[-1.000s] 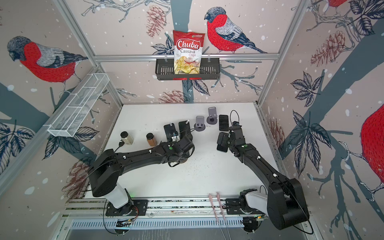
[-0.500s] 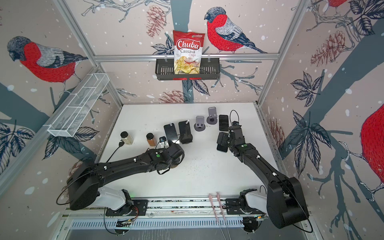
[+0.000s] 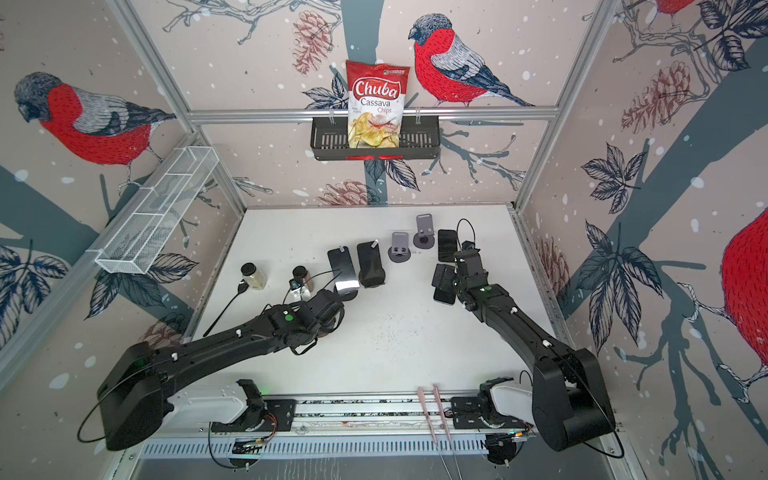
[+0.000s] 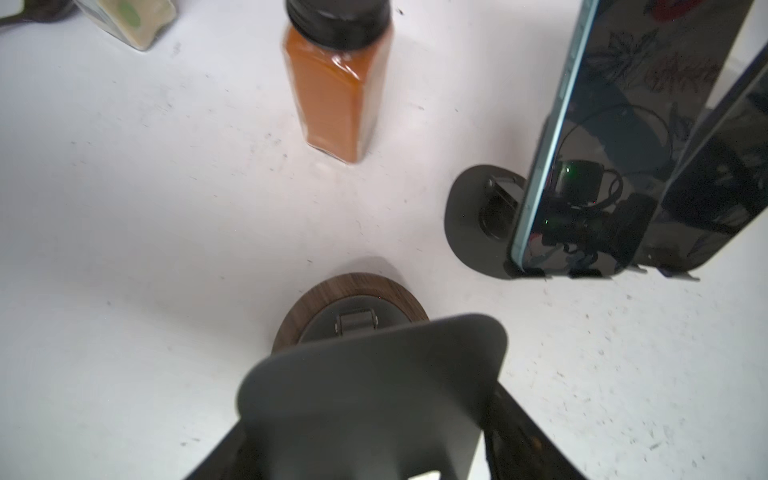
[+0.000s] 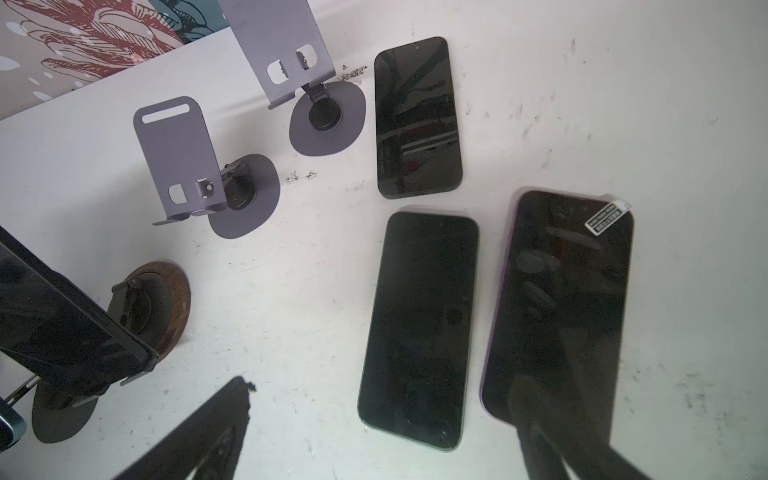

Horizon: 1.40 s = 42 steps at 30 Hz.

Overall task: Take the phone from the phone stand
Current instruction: 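Carry the held stand toward the spice jars with the left gripper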

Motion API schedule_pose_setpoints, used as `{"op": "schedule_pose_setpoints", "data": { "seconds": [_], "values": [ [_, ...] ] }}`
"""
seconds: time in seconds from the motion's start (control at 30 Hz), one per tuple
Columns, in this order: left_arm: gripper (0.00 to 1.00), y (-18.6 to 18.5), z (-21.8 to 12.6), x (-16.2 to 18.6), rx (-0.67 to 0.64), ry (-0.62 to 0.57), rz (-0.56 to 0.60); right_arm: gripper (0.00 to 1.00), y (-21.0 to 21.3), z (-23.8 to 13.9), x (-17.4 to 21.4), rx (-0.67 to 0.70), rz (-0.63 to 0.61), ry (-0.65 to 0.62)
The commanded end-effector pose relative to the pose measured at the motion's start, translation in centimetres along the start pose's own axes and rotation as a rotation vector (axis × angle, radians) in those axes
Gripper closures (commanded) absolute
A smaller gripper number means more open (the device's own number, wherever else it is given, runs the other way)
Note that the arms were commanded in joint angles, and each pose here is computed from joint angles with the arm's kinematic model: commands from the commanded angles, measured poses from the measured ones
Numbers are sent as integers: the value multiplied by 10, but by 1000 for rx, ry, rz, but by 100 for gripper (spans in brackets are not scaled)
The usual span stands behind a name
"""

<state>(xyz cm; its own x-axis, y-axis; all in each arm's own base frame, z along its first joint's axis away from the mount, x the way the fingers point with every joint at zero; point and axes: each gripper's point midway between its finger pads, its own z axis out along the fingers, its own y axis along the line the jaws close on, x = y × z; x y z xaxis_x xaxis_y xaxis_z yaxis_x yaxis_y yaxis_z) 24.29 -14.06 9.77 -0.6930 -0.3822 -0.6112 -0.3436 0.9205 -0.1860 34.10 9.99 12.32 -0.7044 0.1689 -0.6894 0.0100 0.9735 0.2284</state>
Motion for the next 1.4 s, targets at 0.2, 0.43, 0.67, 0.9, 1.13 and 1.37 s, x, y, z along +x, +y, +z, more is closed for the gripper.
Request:
{"op": "schedule_pose_setpoints", "data": {
  "seconds": [0.2, 0.43, 0.67, 0.9, 1.13, 1.37],
  "values": [
    [30, 3, 10, -34, 40, -71, -14, 1, 6, 5, -1, 13, 7, 9],
    [29, 0, 27, -41, 57, -52, -14, 1, 14, 10, -3, 21, -8, 19],
    [27, -2, 42, -39, 76, -6, -19, 1, 24, 14, -7, 20, -24, 24],
    [26, 0, 48, -29, 89, 20, -34, 1, 29, 13, -9, 19, -36, 24],
    [22, 1, 42, -34, 98, 0, -37, 1, 34, 12, -10, 13, -46, 19],
    [6, 8, 36, -42, 66, -29, -38, 1, 39, 10, -11, 3, -54, 14]
  ]
}}
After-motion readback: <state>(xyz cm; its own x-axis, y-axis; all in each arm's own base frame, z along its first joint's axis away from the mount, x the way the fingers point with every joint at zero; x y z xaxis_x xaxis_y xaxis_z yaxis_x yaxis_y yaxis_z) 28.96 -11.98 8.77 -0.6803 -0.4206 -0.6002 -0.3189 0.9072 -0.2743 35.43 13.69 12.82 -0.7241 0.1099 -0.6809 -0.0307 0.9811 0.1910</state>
